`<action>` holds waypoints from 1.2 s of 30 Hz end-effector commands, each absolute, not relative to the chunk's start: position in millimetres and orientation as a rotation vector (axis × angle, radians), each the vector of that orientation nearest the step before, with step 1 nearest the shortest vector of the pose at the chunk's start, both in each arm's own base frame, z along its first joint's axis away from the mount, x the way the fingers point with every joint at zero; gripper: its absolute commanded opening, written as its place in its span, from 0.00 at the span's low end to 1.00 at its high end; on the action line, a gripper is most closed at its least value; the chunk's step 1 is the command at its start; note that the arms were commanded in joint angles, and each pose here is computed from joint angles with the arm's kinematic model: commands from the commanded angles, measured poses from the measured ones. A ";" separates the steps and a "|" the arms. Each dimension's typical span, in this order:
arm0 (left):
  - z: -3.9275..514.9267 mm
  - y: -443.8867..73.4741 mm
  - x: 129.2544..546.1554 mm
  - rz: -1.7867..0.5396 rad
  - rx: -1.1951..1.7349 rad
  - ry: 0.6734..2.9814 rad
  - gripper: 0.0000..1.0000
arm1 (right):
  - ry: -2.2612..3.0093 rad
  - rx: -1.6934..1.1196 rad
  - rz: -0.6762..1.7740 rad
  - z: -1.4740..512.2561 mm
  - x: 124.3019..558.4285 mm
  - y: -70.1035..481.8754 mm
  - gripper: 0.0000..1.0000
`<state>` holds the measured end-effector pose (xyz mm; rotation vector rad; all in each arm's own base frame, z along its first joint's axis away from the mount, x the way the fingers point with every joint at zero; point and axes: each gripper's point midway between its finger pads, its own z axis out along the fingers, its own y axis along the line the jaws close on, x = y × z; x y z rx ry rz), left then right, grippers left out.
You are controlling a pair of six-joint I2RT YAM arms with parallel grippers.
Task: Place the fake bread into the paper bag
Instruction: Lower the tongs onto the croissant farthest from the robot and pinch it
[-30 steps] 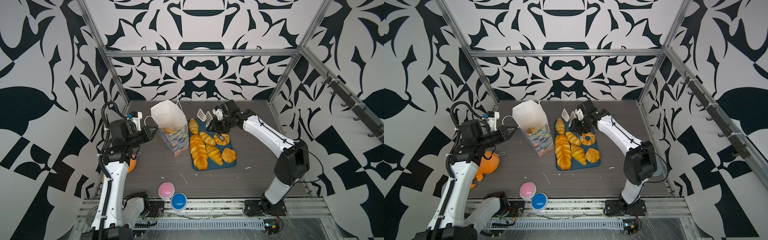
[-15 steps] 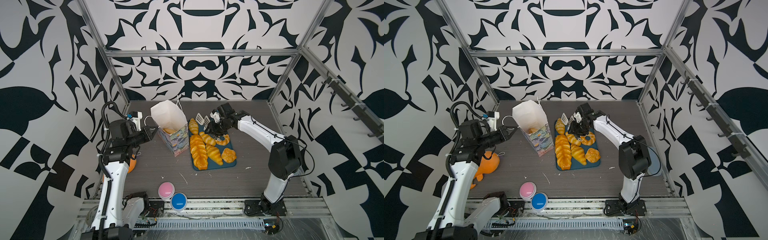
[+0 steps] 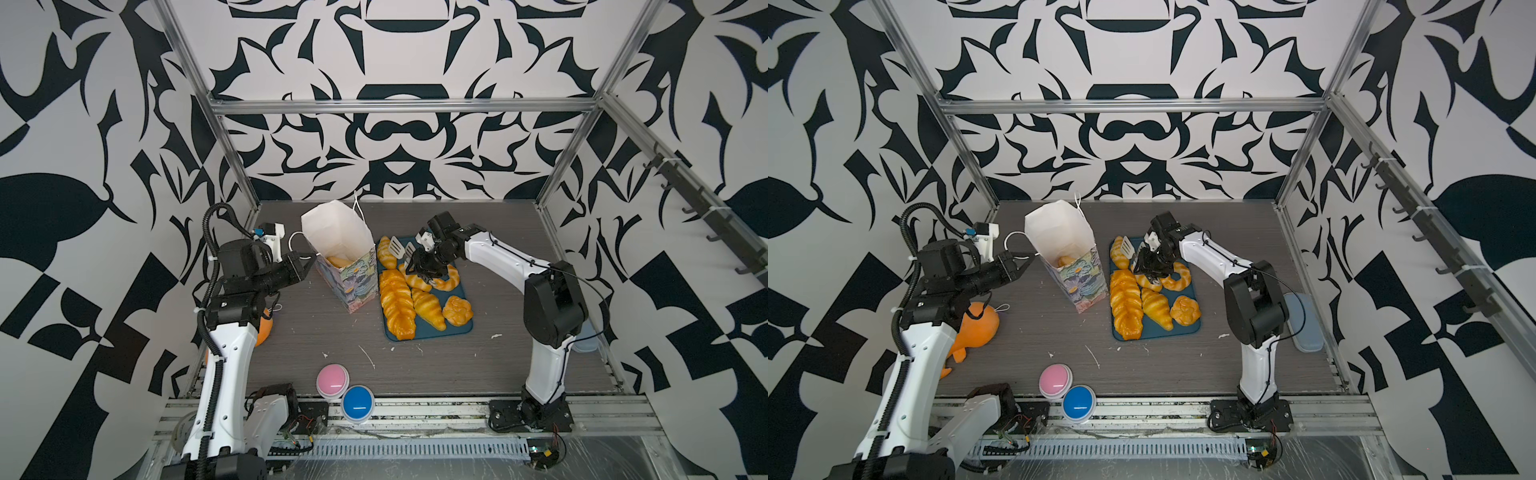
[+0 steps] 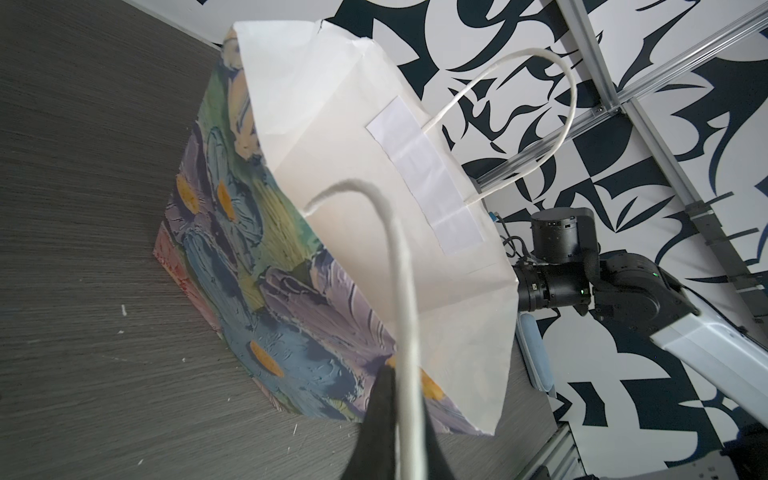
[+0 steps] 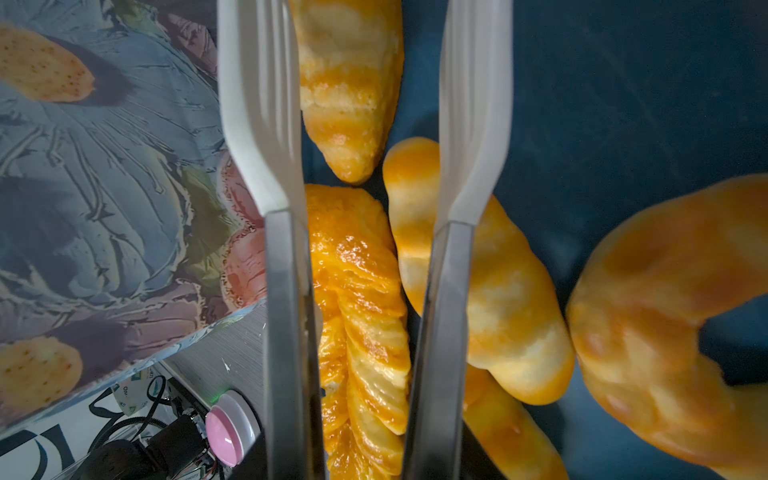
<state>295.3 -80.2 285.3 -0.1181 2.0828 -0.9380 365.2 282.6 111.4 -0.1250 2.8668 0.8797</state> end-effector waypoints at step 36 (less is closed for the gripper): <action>284.9 -81.1 293.3 -0.946 -0.108 2.089 0.00 | 2.780 -0.191 1.058 130.7 388.2 322.9 0.47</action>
